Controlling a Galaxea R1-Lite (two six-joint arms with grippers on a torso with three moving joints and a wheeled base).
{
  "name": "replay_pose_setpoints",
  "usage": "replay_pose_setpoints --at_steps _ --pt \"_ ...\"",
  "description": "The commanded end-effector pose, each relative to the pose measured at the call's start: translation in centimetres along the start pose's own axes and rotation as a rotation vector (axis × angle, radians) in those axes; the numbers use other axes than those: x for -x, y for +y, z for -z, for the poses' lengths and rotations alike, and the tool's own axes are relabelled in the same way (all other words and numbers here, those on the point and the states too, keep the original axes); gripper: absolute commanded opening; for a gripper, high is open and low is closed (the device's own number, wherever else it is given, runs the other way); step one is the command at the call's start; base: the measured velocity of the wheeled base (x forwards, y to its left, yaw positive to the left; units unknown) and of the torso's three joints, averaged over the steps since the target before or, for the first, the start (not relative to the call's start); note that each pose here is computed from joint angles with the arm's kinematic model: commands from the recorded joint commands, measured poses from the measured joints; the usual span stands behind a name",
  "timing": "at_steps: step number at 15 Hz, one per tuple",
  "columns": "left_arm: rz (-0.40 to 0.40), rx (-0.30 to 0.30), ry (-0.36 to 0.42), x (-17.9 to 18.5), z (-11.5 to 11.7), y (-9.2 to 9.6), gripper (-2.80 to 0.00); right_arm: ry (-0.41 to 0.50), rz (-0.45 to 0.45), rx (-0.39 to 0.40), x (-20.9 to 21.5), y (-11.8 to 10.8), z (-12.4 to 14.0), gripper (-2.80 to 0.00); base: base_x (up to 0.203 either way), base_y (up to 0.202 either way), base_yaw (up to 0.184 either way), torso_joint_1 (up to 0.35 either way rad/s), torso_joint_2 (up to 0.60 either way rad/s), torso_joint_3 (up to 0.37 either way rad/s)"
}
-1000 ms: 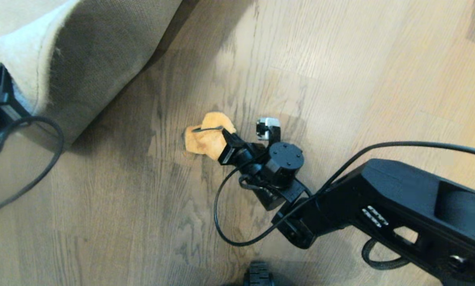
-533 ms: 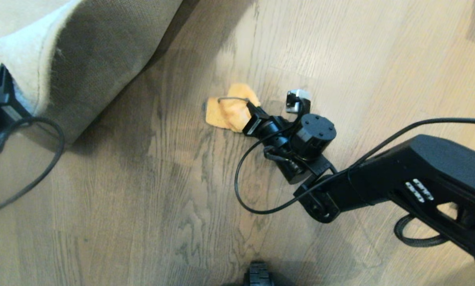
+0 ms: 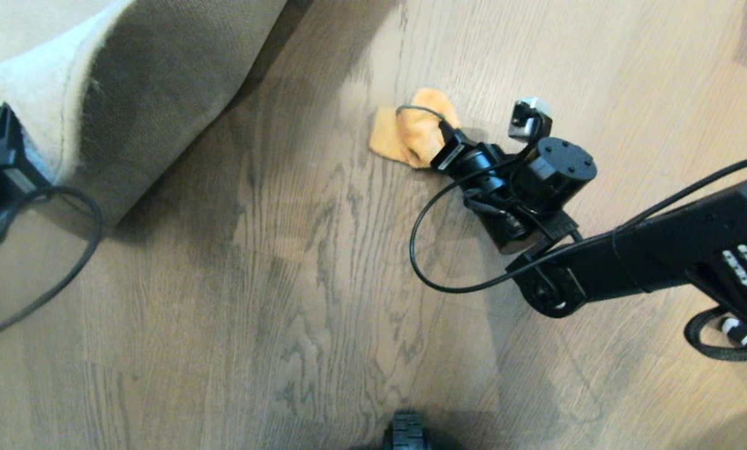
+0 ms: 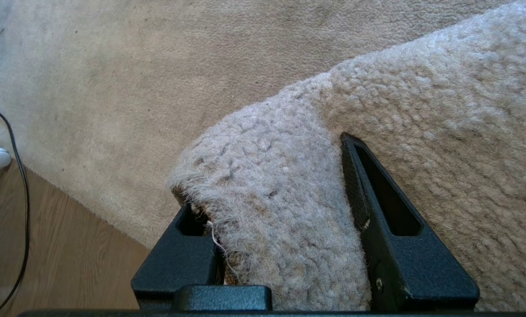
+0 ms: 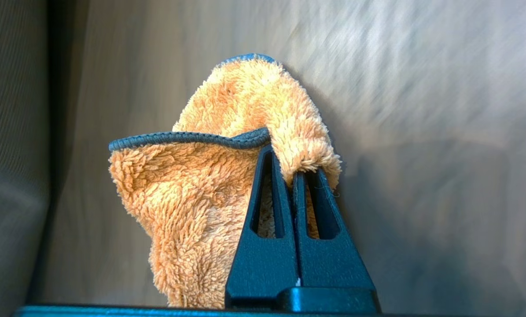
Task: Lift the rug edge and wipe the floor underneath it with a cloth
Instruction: Wipe the floor under the carpet with a rag
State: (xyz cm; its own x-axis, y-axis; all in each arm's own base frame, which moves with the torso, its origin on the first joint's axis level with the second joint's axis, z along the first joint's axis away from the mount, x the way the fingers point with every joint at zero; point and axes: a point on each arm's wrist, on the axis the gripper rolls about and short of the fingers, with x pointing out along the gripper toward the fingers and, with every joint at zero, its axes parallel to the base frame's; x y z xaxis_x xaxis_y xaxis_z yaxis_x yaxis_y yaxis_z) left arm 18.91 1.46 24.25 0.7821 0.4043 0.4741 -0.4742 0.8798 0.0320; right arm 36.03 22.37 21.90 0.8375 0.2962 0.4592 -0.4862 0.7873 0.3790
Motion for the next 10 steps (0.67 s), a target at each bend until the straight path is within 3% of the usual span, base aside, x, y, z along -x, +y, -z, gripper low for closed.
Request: replay_pose_setpoints --at_steps 1,10 --pt "-0.014 0.014 -0.039 0.1 -0.4 0.2 -2.8 -0.065 0.018 0.009 -0.3 -0.9 -2.8 -2.8 0.0 0.0 0.0 0.0 0.0 0.0" --pt "-0.014 0.014 -0.037 0.1 -0.4 0.1 -2.8 -0.232 0.139 0.135 0.3 -6.6 -14.0 -2.8 0.0 0.0 0.0 0.0 0.0 0.0"
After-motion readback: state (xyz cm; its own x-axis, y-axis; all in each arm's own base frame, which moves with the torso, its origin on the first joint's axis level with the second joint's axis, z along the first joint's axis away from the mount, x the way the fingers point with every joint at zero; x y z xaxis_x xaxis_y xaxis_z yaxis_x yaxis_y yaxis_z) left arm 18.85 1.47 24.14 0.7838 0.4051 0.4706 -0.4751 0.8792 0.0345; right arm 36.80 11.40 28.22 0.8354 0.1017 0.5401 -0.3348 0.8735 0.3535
